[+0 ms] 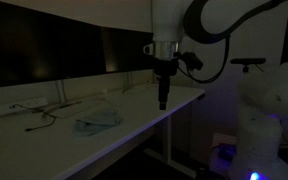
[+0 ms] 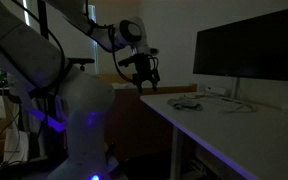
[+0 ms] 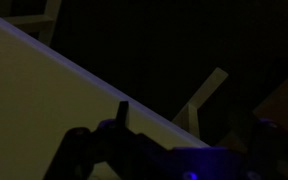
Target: Wipe the counter with the cloth
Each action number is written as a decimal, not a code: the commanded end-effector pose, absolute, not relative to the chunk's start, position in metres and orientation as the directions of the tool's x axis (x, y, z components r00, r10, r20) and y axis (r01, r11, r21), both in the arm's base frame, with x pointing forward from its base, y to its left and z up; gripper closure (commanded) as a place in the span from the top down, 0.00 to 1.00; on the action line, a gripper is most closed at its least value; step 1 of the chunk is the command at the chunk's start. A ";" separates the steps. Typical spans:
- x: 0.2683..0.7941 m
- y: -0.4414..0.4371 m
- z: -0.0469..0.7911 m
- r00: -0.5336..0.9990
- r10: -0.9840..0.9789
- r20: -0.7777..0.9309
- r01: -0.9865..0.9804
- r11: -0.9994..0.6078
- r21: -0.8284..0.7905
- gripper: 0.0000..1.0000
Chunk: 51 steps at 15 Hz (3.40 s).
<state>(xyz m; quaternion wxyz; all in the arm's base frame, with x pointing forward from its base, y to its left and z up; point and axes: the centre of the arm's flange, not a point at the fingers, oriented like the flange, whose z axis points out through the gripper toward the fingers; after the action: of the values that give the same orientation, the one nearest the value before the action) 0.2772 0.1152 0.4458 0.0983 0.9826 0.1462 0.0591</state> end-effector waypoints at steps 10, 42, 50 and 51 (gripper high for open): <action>0.276 0.114 0.440 0.952 0.297 0.071 0.277 -0.938 0.210 1.00; 0.140 -0.006 0.526 0.955 0.274 0.113 0.249 -0.949 0.195 1.00; 0.062 -0.065 0.574 0.952 0.269 0.149 0.237 -0.951 0.200 1.00; 0.059 -0.069 0.592 0.945 0.281 0.169 0.243 -0.946 0.214 1.00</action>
<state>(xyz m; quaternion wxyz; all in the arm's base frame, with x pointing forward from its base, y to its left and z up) 0.1054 -0.0530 0.5851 0.0708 0.9874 0.1184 0.0770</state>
